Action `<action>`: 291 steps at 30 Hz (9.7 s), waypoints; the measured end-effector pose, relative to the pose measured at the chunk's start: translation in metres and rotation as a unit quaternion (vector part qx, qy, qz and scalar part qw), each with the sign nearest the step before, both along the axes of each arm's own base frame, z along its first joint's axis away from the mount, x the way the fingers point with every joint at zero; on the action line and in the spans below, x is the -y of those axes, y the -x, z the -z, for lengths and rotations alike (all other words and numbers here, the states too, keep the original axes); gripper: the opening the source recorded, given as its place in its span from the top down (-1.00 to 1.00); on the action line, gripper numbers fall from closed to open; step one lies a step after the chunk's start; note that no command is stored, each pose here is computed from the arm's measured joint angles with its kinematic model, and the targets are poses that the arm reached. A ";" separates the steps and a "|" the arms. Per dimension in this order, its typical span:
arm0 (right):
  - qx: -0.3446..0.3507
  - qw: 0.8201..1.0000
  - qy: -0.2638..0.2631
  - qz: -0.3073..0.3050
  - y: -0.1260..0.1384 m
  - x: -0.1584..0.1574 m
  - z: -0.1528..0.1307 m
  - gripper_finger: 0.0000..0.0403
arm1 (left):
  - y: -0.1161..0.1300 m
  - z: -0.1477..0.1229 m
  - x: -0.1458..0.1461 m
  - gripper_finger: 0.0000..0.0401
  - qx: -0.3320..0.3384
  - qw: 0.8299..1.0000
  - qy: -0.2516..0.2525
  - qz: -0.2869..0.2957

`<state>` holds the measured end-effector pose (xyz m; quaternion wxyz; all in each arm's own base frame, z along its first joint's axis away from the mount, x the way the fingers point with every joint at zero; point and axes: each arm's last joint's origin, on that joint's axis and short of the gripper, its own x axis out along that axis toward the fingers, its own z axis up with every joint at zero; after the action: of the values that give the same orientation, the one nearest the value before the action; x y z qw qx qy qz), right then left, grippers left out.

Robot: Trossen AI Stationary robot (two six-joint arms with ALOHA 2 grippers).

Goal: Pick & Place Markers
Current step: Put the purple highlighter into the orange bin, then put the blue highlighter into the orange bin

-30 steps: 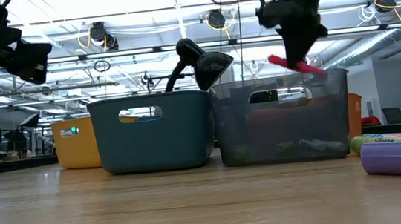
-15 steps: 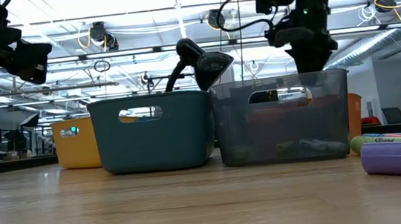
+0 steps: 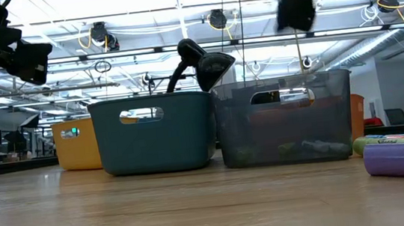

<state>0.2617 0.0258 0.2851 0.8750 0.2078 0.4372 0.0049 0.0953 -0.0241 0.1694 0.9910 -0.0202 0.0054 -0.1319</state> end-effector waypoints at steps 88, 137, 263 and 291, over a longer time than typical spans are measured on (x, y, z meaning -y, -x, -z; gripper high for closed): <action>-0.239 0.966 0.024 -0.091 -0.033 -0.195 0.138 0.77 | 0.000 0.000 0.000 -0.07 0.000 1.000 0.000 0.000; -0.107 0.960 0.140 0.217 0.020 0.036 -0.034 0.77 | 0.000 0.000 0.000 -0.07 0.000 1.000 0.000 0.000; -0.419 0.860 -0.098 0.275 0.140 -0.102 0.125 1.00 | 0.000 0.000 0.000 -0.07 -0.001 1.000 0.000 0.000; -0.258 0.926 -0.125 0.246 0.109 -0.090 0.126 0.11 | 0.000 0.000 0.000 -0.07 -0.001 1.000 0.000 0.000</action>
<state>0.1530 0.1163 0.1590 0.6724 0.4111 0.5787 -0.2097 0.0953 -0.0241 0.1693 0.9910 -0.0201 0.0061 -0.1319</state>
